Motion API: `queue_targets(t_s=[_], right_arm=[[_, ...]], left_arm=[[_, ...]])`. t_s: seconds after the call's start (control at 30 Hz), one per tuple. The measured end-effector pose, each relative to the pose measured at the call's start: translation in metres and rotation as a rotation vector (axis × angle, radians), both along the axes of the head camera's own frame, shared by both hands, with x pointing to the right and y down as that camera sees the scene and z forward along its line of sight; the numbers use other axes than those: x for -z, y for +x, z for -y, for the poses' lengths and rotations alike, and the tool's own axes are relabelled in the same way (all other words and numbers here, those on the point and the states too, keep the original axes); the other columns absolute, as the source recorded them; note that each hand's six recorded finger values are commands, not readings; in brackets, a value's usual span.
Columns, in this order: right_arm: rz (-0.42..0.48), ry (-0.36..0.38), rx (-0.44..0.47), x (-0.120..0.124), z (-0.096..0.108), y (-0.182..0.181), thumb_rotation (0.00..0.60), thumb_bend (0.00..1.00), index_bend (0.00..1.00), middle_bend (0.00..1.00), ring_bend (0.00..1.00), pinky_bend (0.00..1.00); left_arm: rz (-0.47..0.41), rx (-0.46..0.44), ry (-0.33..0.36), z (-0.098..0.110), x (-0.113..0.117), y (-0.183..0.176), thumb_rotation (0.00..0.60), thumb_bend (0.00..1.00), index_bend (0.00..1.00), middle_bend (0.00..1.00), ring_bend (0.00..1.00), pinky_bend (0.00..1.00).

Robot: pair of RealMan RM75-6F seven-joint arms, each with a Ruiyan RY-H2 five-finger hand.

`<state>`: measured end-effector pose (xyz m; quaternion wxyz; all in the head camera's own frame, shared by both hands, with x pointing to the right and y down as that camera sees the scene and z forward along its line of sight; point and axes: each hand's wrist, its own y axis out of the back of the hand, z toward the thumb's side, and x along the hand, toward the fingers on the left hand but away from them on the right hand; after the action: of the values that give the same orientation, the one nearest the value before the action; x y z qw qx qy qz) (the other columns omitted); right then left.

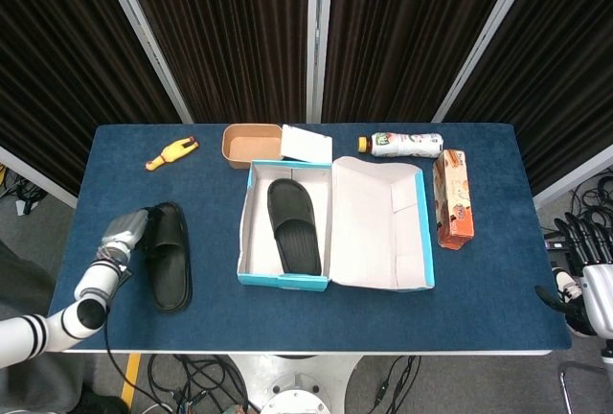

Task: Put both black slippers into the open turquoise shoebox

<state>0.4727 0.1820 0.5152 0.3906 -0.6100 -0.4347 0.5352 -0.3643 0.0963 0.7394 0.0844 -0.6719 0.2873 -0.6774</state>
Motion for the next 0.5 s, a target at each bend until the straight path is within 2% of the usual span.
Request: queue_targets(t_s=[0.07,0.17,0.33,0.5], right_arm=[[0.002,0.003,-0.001,0.0,0.0,0.0,0.6,0.05,0.0,0.04,0.0,0.0],[0.003,0.006,-0.002,0.0,0.0,0.001,0.6,0.05,0.0,0.04,0.0,0.0],[0.004,0.008,-0.001,0.0,0.001,0.001,0.6,0.05,0.0,0.04,0.0,0.0],[0.004,0.01,-0.001,0.0,0.001,0.001,0.6,0.05,0.0,0.04,0.0,0.0]], left_arm=[[-0.018,0.043,0.012,0.003,-0.002,-0.001,0.6,0.0,0.5,0.46,0.83,0.83],[-0.046,0.102,0.031,0.008,-0.001,-0.004,0.6,0.0,0.54,0.51,0.83,0.85],[-0.09,0.16,0.091,0.021,0.016,-0.013,0.6,0.0,0.54,0.51,0.83,0.85],[-0.172,0.231,0.188,0.041,0.043,-0.016,0.6,0.0,0.54,0.51,0.82,0.85]])
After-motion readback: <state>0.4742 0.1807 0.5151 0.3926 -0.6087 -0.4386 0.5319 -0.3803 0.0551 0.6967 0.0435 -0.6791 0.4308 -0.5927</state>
